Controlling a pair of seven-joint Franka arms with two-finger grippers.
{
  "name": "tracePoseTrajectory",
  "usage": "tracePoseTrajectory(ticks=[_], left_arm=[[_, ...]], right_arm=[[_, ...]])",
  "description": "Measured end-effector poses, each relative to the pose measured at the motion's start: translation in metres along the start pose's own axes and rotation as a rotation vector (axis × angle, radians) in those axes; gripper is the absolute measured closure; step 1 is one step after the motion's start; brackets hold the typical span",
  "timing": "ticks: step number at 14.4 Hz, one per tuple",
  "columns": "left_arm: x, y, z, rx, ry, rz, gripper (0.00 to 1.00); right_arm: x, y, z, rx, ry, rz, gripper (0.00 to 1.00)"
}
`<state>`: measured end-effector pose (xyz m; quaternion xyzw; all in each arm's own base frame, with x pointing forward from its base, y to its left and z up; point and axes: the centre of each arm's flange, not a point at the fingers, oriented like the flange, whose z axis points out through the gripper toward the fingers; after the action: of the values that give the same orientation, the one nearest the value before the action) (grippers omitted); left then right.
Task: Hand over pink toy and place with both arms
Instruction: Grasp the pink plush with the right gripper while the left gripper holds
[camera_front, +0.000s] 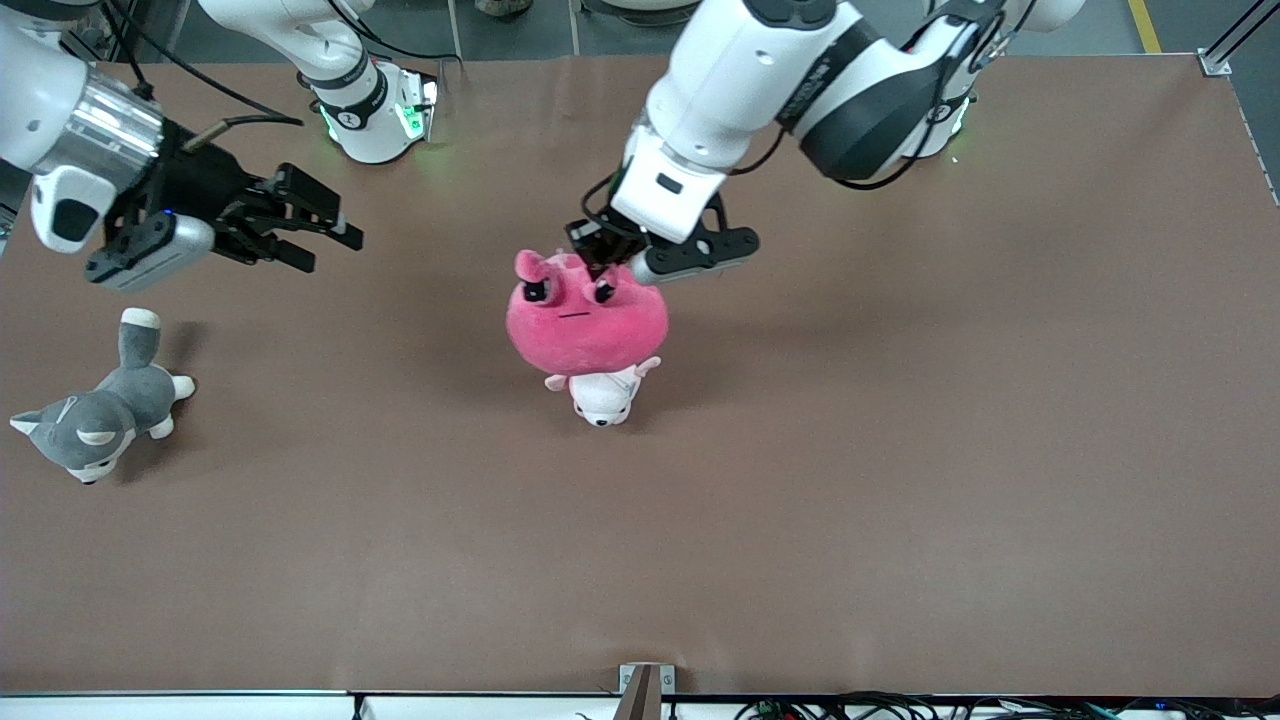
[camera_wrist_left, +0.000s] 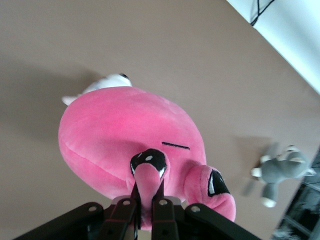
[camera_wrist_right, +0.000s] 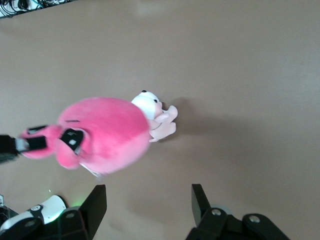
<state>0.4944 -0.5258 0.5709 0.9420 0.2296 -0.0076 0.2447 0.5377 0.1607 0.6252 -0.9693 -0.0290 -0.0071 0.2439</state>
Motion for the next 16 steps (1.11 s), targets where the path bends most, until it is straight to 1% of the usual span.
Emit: tracePoseTrajectory(ticks=[2, 6, 11, 16], left_arm=[[-0.020, 0.011, 0.010, -0.030, -0.013, -0.015, 0.90], [-0.047, 0.020, 0.023, -0.052, -0.031, -0.033, 0.90], [-0.051, 0.024, 0.023, -0.072, -0.032, -0.041, 0.90], [-0.060, 0.028, 0.029, -0.097, -0.036, -0.046, 0.90]], right_arm=[[0.002, -0.013, 0.014, 0.001, -0.009, 0.011, 0.23], [0.008, -0.010, 0.030, -0.004, -0.030, 0.027, 0.23], [0.008, -0.012, 0.036, -0.005, -0.049, 0.024, 0.23], [-0.002, -0.037, 0.058, -0.013, -0.106, 0.028, 0.23]])
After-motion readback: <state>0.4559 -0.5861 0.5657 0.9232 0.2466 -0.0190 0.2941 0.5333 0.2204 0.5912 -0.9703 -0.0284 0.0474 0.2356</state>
